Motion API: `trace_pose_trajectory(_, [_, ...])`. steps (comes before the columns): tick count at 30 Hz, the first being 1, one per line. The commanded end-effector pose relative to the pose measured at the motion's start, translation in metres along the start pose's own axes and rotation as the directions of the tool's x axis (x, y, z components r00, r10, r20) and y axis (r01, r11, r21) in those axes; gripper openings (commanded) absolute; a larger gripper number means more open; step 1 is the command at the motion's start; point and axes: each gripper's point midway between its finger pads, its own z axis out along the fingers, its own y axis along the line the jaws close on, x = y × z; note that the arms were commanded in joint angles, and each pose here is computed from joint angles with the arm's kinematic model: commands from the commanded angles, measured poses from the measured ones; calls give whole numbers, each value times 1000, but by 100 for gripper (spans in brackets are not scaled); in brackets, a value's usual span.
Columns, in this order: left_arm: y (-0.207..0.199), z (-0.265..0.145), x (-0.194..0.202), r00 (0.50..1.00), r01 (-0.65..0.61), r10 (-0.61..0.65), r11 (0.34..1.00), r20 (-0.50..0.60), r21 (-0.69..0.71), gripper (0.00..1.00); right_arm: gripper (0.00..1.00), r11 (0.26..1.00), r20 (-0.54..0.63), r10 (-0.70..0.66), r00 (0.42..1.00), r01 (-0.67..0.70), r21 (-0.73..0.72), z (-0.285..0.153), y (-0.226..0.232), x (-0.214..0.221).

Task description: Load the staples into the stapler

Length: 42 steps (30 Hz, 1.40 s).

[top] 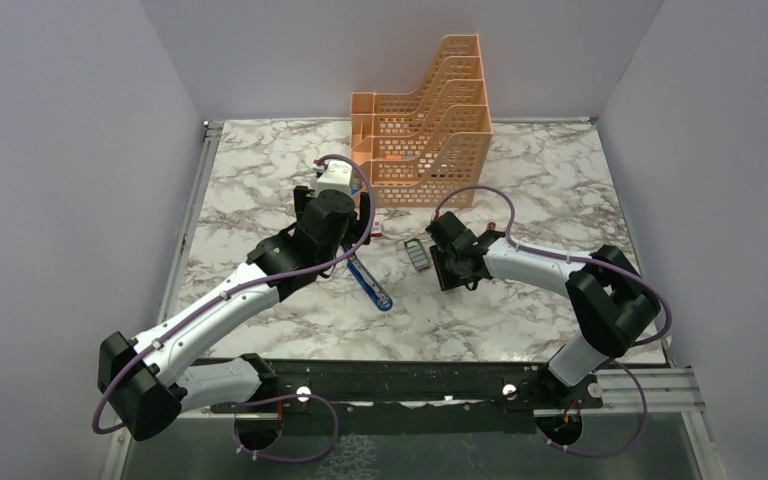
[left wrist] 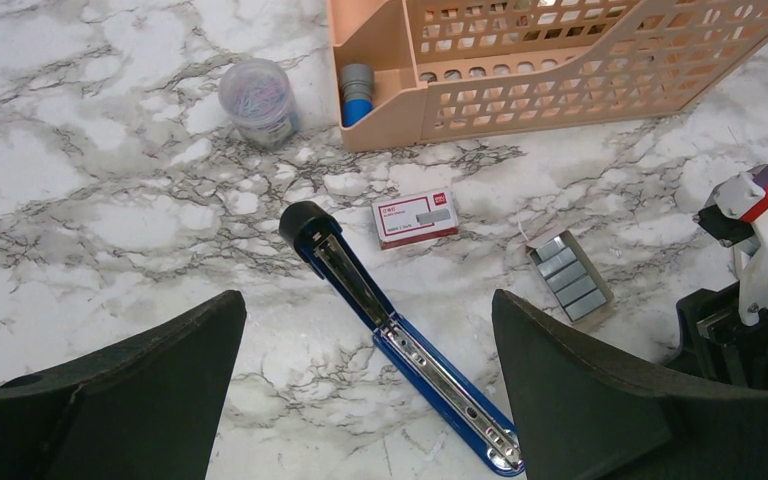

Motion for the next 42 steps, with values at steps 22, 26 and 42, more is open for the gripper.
trace_pose_trajectory(22, [2,-2,-6,999,27,-27,1000,33,-5,94,50,982,1,125,992,-124,142,2,-18,5])
trace_pose_trajectory(26, [2,-3,-7,999,29,-29,1000,36,-6,94,50,975,-43,142,989,-132,179,-4,-27,24])
trace_pose_trajectory(42, [1,-5,-9,999,37,-37,999,39,8,94,35,979,8,175,985,-175,105,-4,-17,16])
